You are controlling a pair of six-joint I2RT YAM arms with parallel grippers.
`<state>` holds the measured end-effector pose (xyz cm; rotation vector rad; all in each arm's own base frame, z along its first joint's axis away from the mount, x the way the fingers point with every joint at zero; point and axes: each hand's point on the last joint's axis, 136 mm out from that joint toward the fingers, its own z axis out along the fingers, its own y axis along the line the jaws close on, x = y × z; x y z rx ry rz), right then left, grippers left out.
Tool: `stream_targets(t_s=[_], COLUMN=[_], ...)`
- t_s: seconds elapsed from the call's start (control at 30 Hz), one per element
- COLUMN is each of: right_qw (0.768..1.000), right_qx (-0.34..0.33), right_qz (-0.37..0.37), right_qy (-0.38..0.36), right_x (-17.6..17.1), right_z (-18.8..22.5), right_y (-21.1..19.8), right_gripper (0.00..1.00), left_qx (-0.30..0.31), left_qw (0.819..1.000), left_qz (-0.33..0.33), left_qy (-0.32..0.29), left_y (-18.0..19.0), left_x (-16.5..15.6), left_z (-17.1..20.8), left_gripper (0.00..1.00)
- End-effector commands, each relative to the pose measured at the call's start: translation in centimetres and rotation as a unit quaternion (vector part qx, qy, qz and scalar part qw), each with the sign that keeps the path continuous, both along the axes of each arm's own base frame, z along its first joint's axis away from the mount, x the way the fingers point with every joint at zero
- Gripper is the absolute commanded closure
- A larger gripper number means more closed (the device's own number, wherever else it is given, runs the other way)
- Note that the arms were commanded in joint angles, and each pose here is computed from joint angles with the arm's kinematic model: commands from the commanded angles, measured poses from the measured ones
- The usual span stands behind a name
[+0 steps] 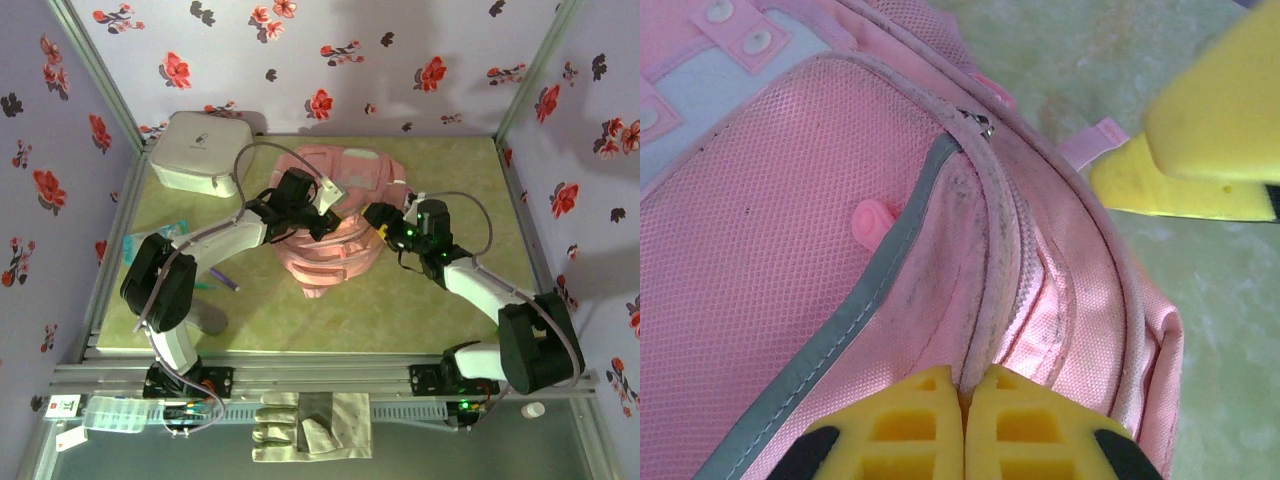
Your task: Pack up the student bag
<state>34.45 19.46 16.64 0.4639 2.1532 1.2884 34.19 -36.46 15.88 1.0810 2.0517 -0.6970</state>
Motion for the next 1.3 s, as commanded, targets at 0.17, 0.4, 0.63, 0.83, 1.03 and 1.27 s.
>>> stream_targets(t_s=[0.17,0.4,0.63,0.83,1.03,1.27], right_qw=[0.997,0.994,0.989,0.988,0.990,0.991], right_qx=[0.064,0.098,0.118,0.106,0.102,0.099], right_qz=[0.001,0.010,0.014,0.029,0.043,0.045], right_qy=[0.035,0.037,0.086,0.107,0.090,0.074], right_x=[2.1,2.8,3.4,3.7,4.1,4.6], right_z=[0.6,1.1,0.4,0.5,2.4,3.1], right_y=[1.5,2.4,4.1,5.7,7.1,7.8], right_gripper=[0.23,0.26,0.31,0.42,0.65,0.78], left_qx=[-0.043,-0.045,-0.048,-0.042,-0.051,-0.065], left_qw=[0.998,0.998,0.998,0.999,0.992,0.963], left_qz=[-0.019,-0.019,-0.015,0.013,0.115,0.242], left_qy=[-0.030,-0.027,-0.030,-0.031,-0.017,0.100], left_y=[-0.5,-0.4,0.1,1.4,4.2,7.1], left_x=[-0.1,-0.3,-0.8,-1.0,-0.6,-2.9], left_z=[3.4,3.7,4.1,4.2,4.7,2.9], left_gripper=[1.00,1.00,0.93,0.75,0.43,0.41])
